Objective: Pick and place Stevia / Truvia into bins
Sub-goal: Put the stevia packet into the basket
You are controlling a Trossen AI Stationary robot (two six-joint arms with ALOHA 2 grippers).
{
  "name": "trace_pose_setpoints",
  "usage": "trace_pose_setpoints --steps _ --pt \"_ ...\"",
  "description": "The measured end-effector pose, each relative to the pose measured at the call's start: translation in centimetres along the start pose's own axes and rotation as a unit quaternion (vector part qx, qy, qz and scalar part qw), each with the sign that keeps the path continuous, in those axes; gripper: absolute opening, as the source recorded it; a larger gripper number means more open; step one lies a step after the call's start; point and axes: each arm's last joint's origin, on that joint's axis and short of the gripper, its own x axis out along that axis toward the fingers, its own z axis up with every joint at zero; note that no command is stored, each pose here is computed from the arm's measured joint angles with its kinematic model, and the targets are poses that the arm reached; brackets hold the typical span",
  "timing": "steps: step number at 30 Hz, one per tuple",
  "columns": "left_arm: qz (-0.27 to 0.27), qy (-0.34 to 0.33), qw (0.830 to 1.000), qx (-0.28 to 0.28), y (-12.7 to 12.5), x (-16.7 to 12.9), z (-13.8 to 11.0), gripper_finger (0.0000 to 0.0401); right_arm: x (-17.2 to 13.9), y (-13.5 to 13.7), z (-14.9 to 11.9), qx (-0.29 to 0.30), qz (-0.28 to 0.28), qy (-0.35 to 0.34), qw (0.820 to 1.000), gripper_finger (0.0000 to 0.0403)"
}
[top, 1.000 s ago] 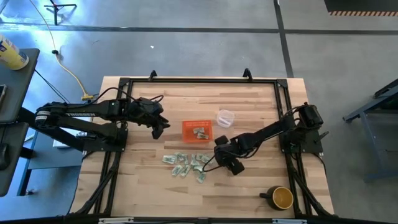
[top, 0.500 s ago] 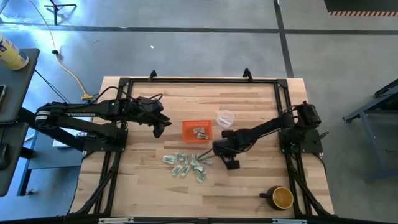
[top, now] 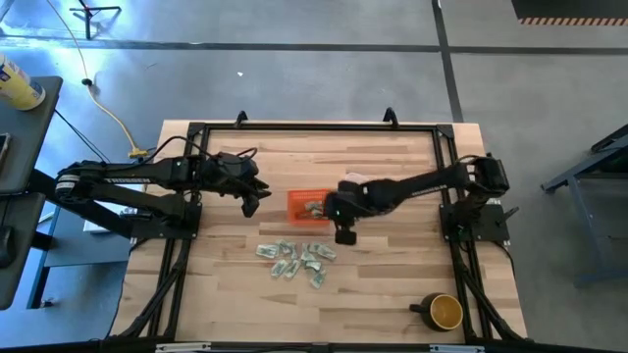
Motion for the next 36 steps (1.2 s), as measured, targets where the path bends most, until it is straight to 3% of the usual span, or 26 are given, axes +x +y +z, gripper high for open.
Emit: trace_pose_setpoints --steps 4,10,13,19,23,27,32,36 --pt "-0.009 0.008 1.000 0.003 0.0 0.0 -0.1 0.0159 0.4 -2.3 2.4 -0.023 -0.012 -0.069 0.997 0.0019" --pt "-0.004 0.028 1.000 0.004 0.1 0.0 -0.5 0.0159 3.1 -3.9 4.1 -0.025 0.001 -0.051 0.998 0.0017" --pt "-0.006 0.025 1.000 0.009 0.1 0.0 -0.4 0.0159 4.0 -3.9 4.5 -0.038 -0.015 -0.028 0.999 0.0058" --pt "-0.020 0.030 0.999 0.039 0.0 0.0 -0.5 0.0159 3.0 -3.2 4.9 -0.058 -0.063 -0.010 0.996 0.0193" --pt "-0.069 0.048 0.993 0.085 -0.2 0.0 -0.6 0.0159 1.9 -2.1 4.6 -0.083 -0.070 -0.002 0.994 0.0259" --pt "-0.125 0.103 0.978 0.134 -0.3 -0.1 -1.5 0.0159 0.2 -0.4 4.3 -0.118 -0.068 0.004 0.991 0.0278" --pt "-0.109 0.174 0.969 0.139 0.1 0.6 -2.6 0.0159 -1.0 1.1 3.0 -0.145 -0.074 0.046 0.986 0.0279" --pt "-0.124 0.203 0.957 0.166 -1.3 2.2 -3.3 0.0159 -1.8 1.8 0.3 -0.134 -0.089 0.053 0.986 0.0279"
